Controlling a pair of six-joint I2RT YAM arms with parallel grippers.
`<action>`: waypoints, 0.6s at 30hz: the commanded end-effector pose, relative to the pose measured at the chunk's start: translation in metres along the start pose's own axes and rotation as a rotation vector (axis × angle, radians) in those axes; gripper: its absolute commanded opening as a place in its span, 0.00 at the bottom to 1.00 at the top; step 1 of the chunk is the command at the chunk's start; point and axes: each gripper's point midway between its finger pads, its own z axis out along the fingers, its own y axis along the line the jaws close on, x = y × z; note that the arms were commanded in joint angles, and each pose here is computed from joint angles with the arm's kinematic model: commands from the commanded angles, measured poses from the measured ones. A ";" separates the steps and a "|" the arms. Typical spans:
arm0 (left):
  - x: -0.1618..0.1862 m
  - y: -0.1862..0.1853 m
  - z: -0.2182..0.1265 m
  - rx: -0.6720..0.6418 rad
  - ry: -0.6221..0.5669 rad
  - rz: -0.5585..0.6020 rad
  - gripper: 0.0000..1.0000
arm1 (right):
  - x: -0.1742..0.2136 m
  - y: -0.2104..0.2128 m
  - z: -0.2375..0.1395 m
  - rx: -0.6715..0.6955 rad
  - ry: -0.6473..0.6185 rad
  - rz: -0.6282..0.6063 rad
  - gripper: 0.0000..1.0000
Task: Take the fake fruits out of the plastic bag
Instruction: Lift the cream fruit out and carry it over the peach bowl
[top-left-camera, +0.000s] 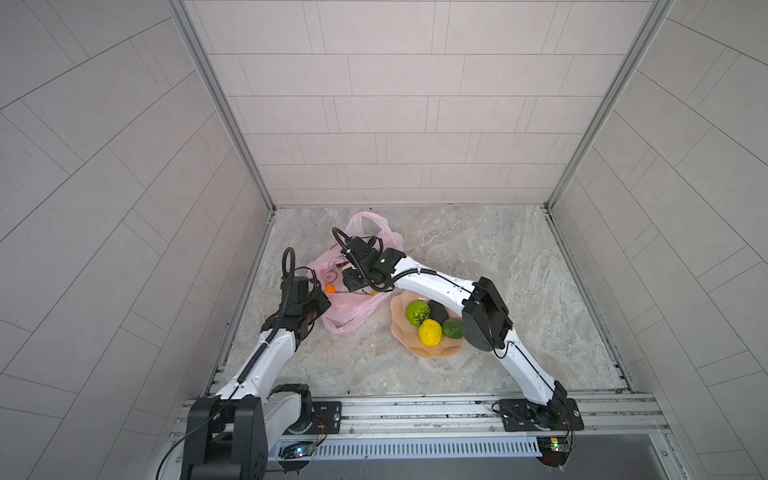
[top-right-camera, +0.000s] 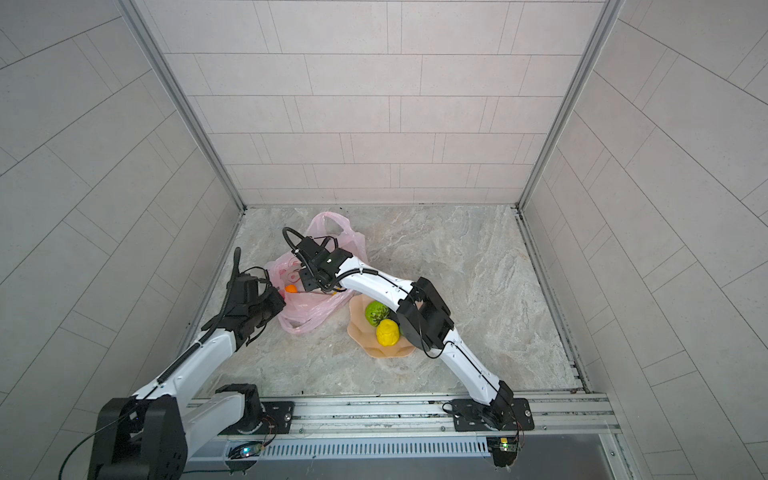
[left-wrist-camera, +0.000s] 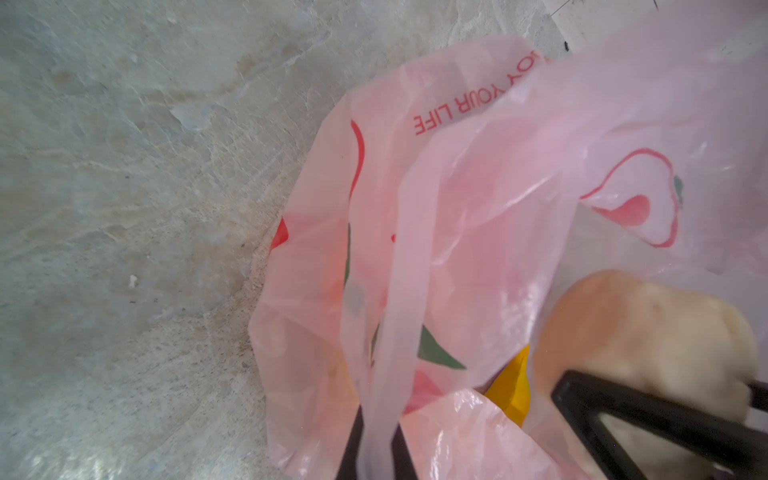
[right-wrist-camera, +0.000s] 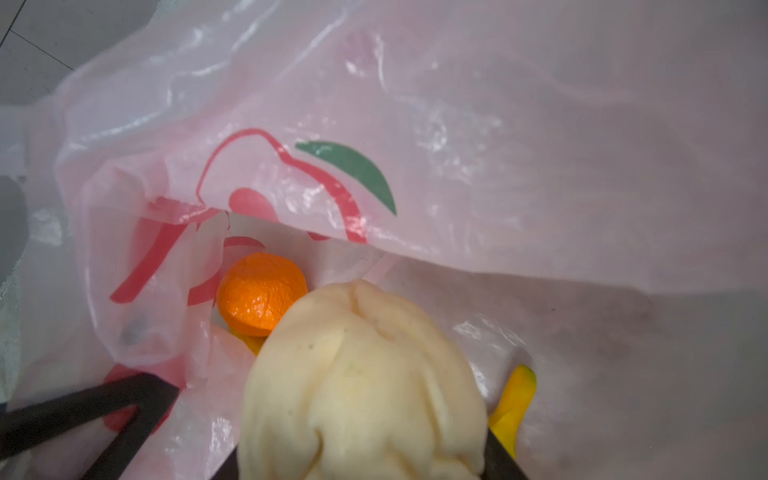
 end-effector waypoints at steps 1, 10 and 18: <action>0.002 0.001 0.000 -0.005 0.001 0.025 0.00 | -0.015 0.002 -0.039 -0.005 -0.064 -0.031 0.54; 0.002 0.003 0.001 -0.017 0.004 0.028 0.00 | -0.003 -0.025 -0.105 0.004 -0.075 -0.062 0.53; 0.002 0.004 -0.001 -0.018 -0.001 0.029 0.00 | 0.025 -0.098 -0.171 0.079 -0.084 -0.030 0.53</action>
